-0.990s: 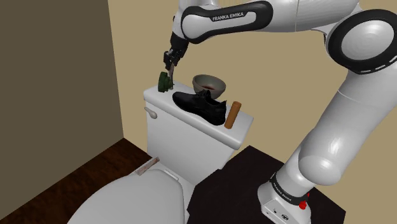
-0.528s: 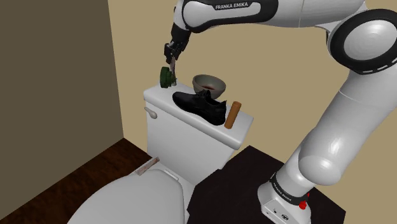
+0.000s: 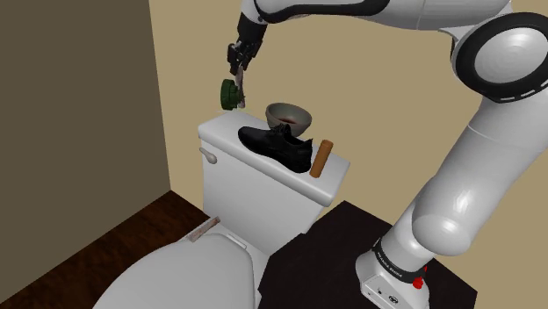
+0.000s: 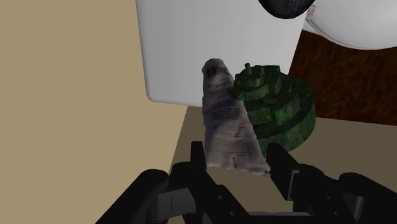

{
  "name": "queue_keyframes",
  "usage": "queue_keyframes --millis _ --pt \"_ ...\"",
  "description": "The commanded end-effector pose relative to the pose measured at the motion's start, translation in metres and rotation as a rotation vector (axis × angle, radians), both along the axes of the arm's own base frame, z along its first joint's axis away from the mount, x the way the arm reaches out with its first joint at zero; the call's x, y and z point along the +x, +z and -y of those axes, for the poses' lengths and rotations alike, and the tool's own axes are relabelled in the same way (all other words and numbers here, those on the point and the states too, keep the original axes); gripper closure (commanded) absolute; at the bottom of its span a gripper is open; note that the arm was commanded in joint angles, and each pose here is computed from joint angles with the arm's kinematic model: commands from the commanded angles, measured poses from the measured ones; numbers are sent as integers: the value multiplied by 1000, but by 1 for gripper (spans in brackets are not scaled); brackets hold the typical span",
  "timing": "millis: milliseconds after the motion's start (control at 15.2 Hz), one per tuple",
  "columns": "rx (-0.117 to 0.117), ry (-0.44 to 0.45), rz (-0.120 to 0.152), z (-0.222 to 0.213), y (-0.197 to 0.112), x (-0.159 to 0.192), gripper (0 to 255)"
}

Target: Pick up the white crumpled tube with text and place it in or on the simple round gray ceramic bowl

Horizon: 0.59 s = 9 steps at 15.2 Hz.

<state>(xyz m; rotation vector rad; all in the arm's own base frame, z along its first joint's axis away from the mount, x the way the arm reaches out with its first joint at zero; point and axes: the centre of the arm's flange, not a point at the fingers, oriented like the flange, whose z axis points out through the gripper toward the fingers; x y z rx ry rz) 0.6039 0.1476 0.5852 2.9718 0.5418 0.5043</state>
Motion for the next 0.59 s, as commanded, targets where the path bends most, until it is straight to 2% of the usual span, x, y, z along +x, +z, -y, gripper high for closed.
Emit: queue_keyframes --millis 0,528 --pt "0 0 0 0 11 0 255" --pt "0 0 0 0 53 0 255"
